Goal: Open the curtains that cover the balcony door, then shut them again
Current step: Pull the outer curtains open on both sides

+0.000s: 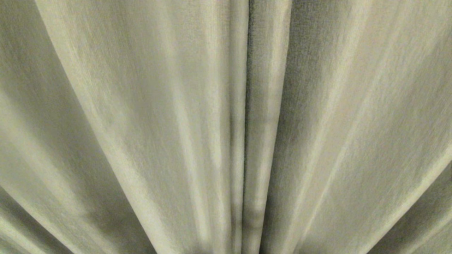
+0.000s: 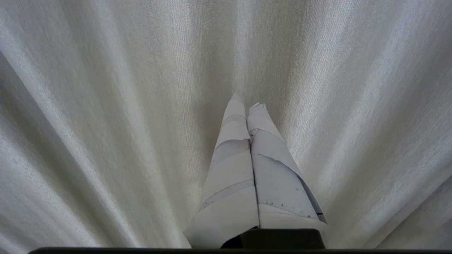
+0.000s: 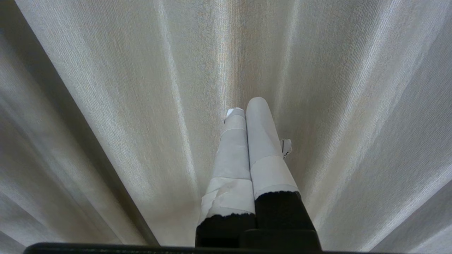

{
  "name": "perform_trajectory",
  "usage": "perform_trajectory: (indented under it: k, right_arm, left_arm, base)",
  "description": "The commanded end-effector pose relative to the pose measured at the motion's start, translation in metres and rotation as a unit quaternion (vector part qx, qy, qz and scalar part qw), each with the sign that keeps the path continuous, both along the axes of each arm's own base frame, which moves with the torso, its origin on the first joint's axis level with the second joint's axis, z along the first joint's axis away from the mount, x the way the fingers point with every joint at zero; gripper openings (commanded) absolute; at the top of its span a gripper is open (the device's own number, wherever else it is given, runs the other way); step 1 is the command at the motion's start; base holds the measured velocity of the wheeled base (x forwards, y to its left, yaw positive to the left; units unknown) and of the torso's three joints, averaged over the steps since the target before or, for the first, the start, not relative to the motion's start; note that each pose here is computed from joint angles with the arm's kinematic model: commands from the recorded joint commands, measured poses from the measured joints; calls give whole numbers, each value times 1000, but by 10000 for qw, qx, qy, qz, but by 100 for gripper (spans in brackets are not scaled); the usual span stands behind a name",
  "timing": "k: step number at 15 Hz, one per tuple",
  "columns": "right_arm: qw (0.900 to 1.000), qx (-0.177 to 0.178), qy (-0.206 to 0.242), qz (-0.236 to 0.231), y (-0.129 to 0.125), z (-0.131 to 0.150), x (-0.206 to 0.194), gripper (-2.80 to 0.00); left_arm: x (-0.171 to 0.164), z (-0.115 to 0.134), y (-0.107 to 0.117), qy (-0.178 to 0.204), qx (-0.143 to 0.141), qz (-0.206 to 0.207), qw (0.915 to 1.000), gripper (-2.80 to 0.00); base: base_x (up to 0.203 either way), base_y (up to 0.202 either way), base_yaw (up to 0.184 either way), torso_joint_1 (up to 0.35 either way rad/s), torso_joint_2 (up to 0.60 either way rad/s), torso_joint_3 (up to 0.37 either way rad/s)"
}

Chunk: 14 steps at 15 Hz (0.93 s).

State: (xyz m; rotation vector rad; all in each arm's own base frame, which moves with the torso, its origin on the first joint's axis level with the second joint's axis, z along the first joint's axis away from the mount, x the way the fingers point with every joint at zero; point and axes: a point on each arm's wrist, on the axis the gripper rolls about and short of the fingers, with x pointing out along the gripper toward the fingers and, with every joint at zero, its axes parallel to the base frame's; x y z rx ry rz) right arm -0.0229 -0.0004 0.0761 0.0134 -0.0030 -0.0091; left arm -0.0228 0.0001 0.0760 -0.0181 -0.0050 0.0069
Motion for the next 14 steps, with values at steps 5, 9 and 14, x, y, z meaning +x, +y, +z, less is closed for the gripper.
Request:
perform_trajectory:
  k: [5, 9, 14]
  right_arm:
    - [10000, 2, 0, 0, 0, 0, 0, -280]
    - [10000, 2, 0, 0, 0, 0, 0, -280]
    - [10000, 2, 0, 7, 0, 0, 0, -280]
  left_arm:
    - [0, 0, 0, 2, 21, 3, 10000, -280]
    - [0, 0, 0, 2, 9, 1, 10000, -280]
    - [0, 0, 0, -6, 162, -48, 9999, -280]
  base:
    - [0, 0, 0, 0, 0, 0]
    - [0, 0, 0, 0, 0, 0]
    - [0, 0, 0, 0, 0, 0]
